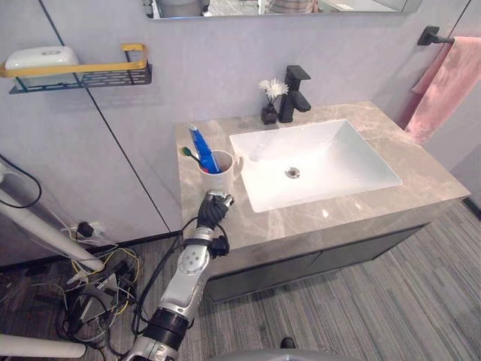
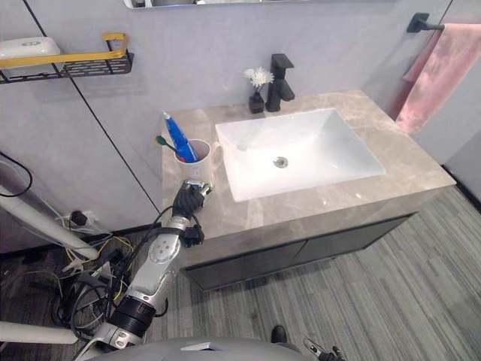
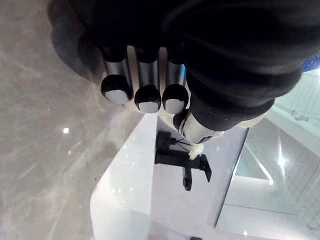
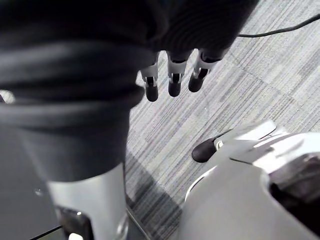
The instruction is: Organize washtable
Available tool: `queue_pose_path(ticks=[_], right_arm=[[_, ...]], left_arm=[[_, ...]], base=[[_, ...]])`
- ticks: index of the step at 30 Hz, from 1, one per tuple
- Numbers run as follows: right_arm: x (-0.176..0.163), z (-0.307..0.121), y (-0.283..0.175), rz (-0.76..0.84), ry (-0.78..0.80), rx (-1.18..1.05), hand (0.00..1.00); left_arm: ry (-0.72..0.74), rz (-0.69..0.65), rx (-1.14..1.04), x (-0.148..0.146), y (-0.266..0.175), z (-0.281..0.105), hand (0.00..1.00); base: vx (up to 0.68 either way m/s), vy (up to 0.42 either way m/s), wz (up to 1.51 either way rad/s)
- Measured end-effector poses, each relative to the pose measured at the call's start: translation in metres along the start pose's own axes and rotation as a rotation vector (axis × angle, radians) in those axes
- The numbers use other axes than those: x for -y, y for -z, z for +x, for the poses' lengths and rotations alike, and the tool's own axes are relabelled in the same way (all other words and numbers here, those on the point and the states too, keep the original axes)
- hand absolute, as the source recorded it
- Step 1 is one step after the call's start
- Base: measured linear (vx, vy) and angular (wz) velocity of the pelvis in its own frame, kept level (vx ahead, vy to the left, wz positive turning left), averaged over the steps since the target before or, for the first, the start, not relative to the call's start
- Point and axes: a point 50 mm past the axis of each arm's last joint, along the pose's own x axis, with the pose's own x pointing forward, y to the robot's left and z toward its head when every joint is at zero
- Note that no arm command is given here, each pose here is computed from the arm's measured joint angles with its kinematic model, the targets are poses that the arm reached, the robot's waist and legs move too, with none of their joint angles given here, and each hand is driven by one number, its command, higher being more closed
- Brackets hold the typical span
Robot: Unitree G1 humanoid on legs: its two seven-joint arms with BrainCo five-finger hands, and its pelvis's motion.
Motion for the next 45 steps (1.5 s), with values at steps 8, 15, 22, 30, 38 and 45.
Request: queue_pose_path(ticks=[8,15,22,30,38,45], right_arm=[[0.001,0.0,0.001,0.0,0.001,-0.001,0.0],[0.0,0.0,0.0,0.001,-0.004,0.003,0.0],[-0.002,0.0,-0.001,0.0,-0.017,0.007,0.0],[-0.006,-0.001,-0.007,-0.015,-0.047,0.037,0.0],[-0.01,-0.001,-0.007,-0.024,-0.069,0.038,0.0],[-0.011,-0.001,-0.012,-0.025,-0.078,0.06,0.0]], left_arm=[[0.003,0.03,-0.011,0.002,0.002,0.012,1.0],[-0.055,0.075,-0.001,-0.009,-0.003,0.027,1.0],[-0.126,0.076,0.011,-0.02,-0.011,0.041,1.0],[-0.268,0.068,0.059,-0.046,-0.029,0.054,1.0],[-0.308,0.066,0.094,-0.056,-0.039,0.058,1.0],[-0.385,0.059,0.124,-0.073,-0.055,0.071,1.0]], base=[[0.0,0.0,-0.04],[0.01,-0.002,-0.12],[0.01,-0.005,-0.08],[0.01,0.003,-0.17],[0.01,0.001,-0.03],[-0.01,0.002,-0.1]])
